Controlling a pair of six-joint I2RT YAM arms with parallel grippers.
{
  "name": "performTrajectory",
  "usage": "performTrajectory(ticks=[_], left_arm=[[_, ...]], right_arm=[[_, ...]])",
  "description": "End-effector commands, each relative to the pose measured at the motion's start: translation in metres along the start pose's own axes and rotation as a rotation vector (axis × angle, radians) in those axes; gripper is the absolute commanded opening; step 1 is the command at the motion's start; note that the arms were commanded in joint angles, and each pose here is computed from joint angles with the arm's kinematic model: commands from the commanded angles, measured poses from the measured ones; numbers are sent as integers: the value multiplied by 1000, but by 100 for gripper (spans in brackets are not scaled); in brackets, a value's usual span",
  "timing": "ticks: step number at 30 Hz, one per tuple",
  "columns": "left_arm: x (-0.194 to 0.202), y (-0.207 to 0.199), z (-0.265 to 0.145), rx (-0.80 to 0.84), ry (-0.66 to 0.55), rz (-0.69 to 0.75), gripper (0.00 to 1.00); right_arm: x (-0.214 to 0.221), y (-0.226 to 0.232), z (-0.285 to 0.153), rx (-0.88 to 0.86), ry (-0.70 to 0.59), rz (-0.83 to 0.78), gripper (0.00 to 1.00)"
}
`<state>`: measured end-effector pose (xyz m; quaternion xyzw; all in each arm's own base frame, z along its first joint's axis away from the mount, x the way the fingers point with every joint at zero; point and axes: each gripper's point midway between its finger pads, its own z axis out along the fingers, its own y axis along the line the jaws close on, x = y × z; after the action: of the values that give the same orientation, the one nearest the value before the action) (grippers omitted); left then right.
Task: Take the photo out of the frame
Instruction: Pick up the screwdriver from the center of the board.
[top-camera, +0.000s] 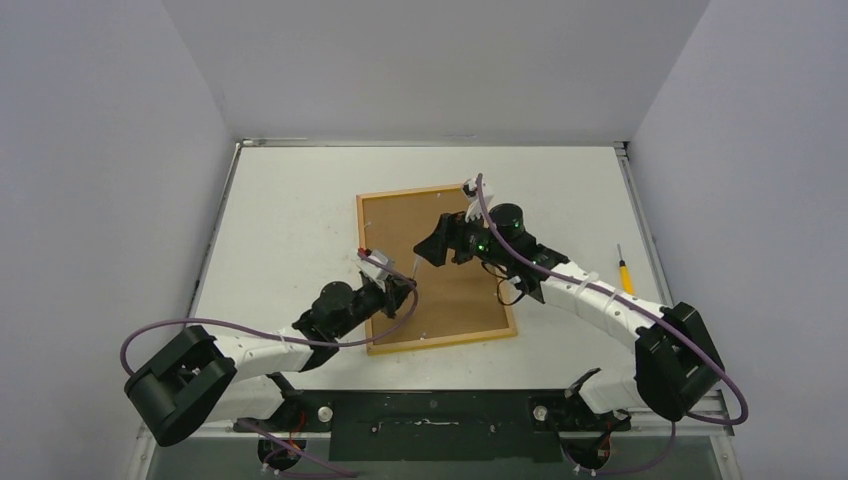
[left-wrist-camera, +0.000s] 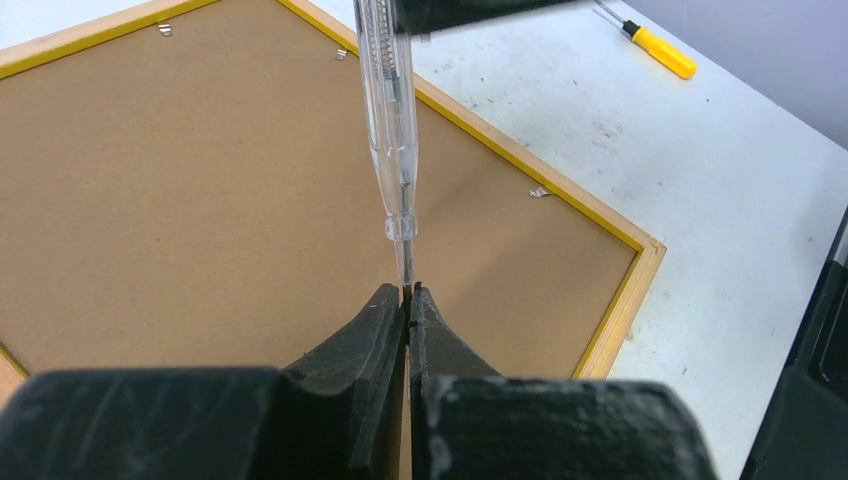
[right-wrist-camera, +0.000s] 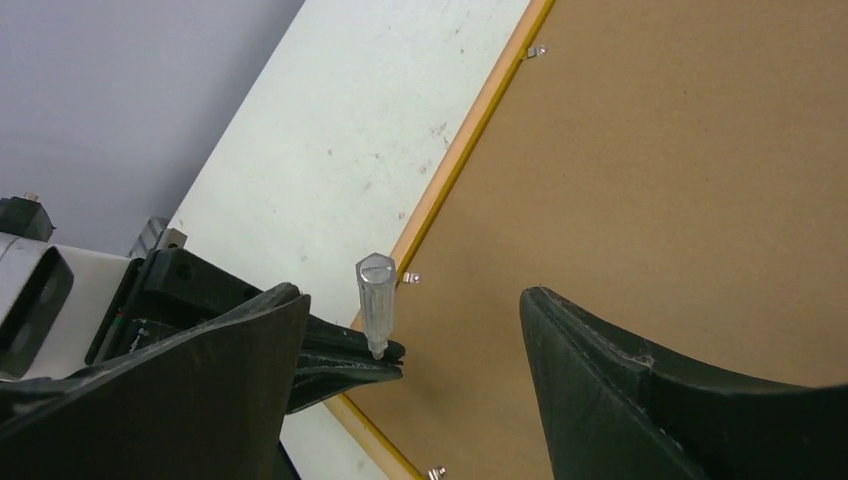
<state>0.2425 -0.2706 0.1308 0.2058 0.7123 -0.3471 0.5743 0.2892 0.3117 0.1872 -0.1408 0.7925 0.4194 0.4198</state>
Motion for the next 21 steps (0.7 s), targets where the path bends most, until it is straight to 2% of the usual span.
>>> performTrajectory(ticks=[1, 8, 17, 21], left_arm=[[-8, -10, 4, 50, -27, 83, 0], [1, -27, 2, 137, -1, 191, 0], [8, -31, 1, 143, 41, 291, 0], [11, -37, 1, 169, 47, 330, 0]], right_arm=[[1, -2, -15, -35, 161, -16, 78], [29, -13, -27, -24, 448, -1, 73], [46, -1, -34, -109, 487, 48, 74], [52, 2, -34, -134, 512, 69, 68]])
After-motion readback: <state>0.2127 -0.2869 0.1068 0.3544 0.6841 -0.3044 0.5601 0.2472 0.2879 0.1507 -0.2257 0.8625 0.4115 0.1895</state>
